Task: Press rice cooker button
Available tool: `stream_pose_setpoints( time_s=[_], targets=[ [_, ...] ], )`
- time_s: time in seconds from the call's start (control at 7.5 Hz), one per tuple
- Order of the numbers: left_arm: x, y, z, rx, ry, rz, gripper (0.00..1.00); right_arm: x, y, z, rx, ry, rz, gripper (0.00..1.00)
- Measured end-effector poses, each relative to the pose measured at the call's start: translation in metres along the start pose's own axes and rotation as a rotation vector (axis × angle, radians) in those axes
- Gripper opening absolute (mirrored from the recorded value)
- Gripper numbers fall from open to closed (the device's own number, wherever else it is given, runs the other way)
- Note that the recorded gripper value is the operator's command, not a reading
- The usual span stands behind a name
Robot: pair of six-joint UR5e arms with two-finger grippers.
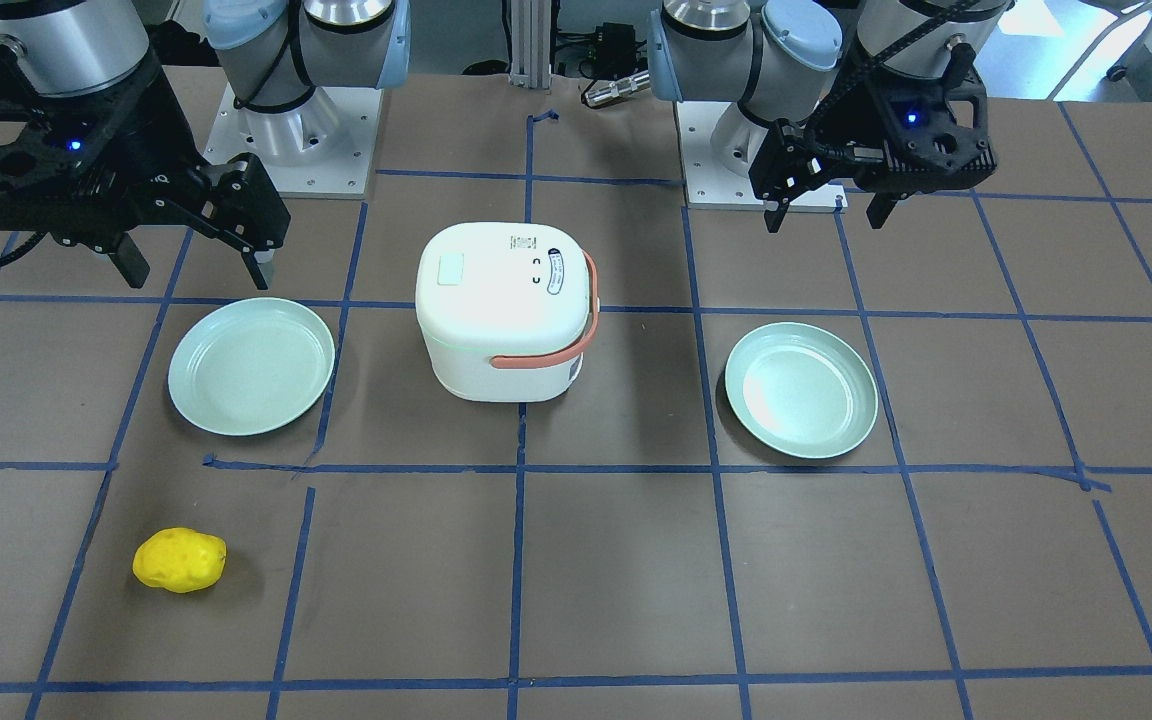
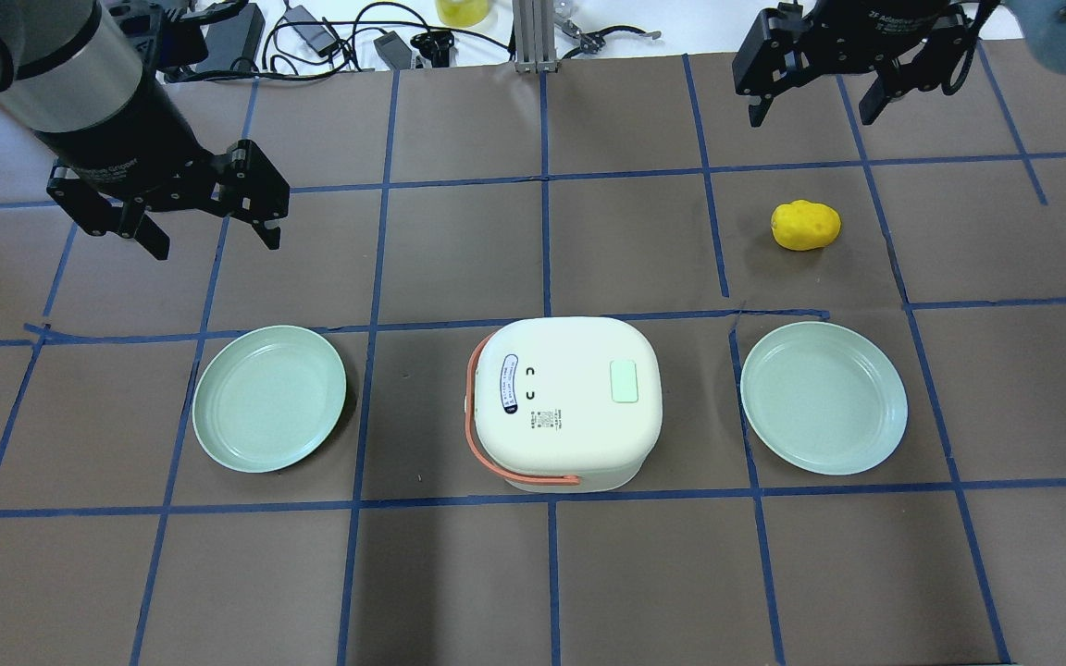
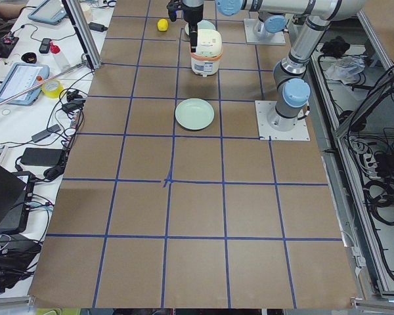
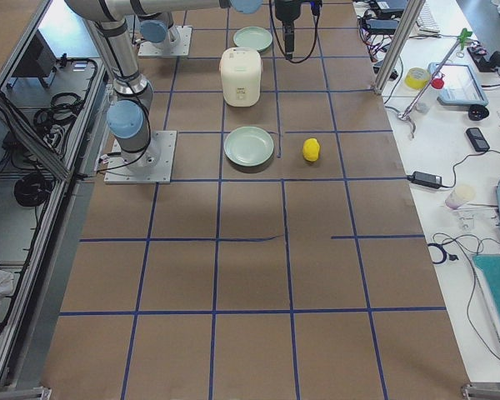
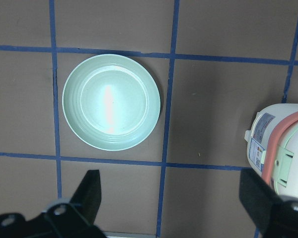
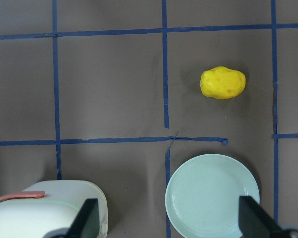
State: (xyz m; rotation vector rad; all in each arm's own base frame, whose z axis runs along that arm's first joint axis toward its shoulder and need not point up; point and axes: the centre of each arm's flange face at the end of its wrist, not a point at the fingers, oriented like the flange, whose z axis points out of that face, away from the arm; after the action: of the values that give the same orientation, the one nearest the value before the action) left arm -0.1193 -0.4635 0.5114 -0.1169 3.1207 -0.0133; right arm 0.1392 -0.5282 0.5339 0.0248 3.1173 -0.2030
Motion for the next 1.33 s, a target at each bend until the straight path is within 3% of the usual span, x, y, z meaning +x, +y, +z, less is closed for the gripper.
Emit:
stream_pose_setpoints(
  time_s=[1.33],
  targets=[
    [0.0000, 0.0000, 0.0000, 0.000, 0.000, -0.001, 1.00, -0.0007, 0.0037, 0.0014, -0.006, 0.000, 0.003, 0.99]
  ],
)
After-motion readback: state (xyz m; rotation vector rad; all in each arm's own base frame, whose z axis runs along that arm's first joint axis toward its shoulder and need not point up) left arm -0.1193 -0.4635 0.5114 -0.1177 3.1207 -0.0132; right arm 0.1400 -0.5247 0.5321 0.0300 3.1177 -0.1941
